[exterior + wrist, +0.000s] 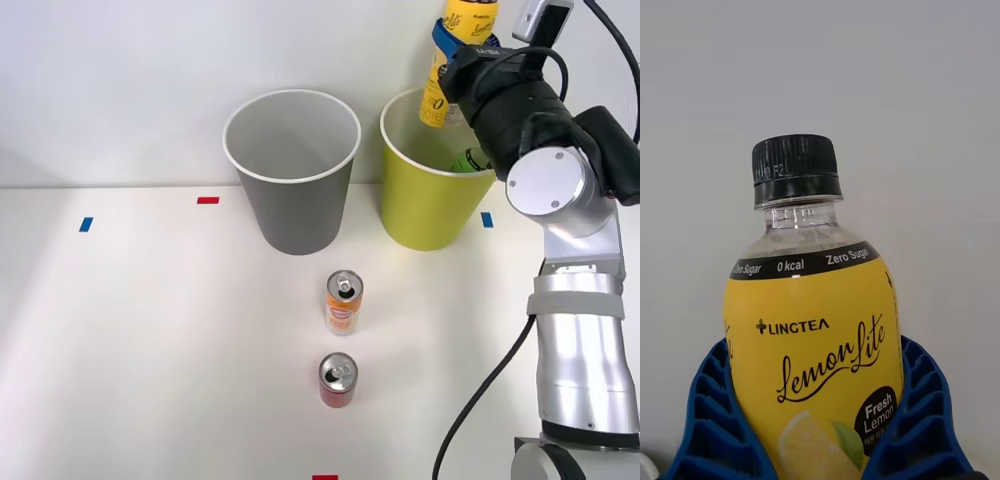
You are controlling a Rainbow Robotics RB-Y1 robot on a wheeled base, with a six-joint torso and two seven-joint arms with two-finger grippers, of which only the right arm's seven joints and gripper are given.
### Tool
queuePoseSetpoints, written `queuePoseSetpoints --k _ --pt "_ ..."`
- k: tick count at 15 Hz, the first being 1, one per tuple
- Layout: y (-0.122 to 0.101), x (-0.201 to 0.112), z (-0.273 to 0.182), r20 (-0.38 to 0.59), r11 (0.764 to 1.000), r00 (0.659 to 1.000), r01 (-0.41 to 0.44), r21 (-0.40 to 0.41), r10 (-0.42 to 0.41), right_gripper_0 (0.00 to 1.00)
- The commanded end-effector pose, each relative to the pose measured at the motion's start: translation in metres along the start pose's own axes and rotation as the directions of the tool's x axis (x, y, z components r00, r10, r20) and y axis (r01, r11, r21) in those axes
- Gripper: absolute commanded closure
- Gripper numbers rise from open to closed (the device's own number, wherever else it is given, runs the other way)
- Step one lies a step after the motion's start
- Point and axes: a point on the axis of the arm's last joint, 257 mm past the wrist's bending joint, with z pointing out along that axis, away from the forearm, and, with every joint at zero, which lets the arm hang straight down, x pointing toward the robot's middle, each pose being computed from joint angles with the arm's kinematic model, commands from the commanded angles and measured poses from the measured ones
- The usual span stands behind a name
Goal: Put cans in the gray bin, plastic bottles in the light green bin
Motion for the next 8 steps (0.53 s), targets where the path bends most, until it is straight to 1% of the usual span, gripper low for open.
queuePoseSetpoints --k 1,2,8 --pt "-0.0039 -0.0016 -0.0002 0.002 1.000 1.000 0.018 0.006 -0.018 0.29" --pt "-0.0033 -0.0013 -0.0001 0.002 1.000 1.000 0.023 0.005 -0.023 0.00" --pt "0.0045 -0.0005 0.0008 0.000 0.998 0.998 0.056 -0.012 -0.056 0.00"
